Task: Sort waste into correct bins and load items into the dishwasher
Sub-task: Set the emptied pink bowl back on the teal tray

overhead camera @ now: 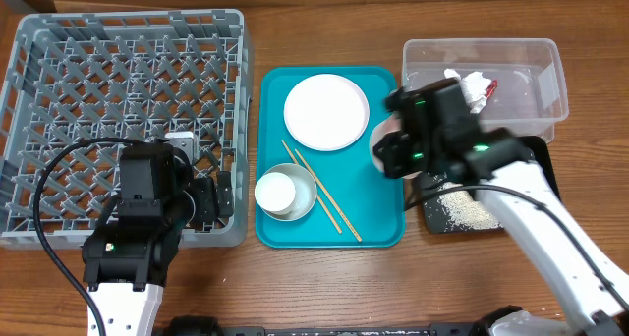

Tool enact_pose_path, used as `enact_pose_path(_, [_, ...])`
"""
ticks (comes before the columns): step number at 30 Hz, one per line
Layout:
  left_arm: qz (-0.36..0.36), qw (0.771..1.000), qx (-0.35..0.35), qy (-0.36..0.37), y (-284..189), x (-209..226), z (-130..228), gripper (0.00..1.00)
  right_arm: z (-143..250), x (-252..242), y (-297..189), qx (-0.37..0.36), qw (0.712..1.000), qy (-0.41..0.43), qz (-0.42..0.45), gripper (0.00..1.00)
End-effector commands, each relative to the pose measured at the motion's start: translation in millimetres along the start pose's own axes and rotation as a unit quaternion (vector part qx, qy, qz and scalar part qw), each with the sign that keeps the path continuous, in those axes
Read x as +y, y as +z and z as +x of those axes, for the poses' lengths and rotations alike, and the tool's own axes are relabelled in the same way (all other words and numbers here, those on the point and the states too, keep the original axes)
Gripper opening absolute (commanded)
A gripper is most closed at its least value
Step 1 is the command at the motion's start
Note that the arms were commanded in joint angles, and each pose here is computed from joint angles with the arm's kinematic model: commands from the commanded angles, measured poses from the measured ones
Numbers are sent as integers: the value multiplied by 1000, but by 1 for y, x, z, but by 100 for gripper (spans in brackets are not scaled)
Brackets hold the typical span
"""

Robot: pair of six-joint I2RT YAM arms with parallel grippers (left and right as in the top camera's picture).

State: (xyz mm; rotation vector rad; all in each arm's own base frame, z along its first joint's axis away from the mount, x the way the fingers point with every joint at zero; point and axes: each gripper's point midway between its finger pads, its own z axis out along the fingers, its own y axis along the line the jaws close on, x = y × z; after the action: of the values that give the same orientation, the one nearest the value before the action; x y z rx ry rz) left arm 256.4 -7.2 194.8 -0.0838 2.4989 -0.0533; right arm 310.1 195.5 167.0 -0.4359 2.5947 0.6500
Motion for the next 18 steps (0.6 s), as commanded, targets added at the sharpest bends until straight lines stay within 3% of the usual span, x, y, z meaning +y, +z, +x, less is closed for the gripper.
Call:
enact_pose_path(1, [-5, 1000, -15, 10, -6, 1, -9, 100, 4, 2, 34, 25, 997, -46, 49, 4])
enact_pose_path(13, [-5, 1000, -15, 10, -6, 1, -9, 100, 32, 9, 110, 91, 994, -43, 43, 5])
enact_pose_path(15, [-5, 1000, -15, 10, -6, 1, -9, 100, 35, 9, 113, 98, 994, -41, 41, 15])
enact_pose_path(18, [-5, 1000, -15, 10, -6, 1, -9, 100, 38, 14, 113, 104, 993, -38, 25, 23])
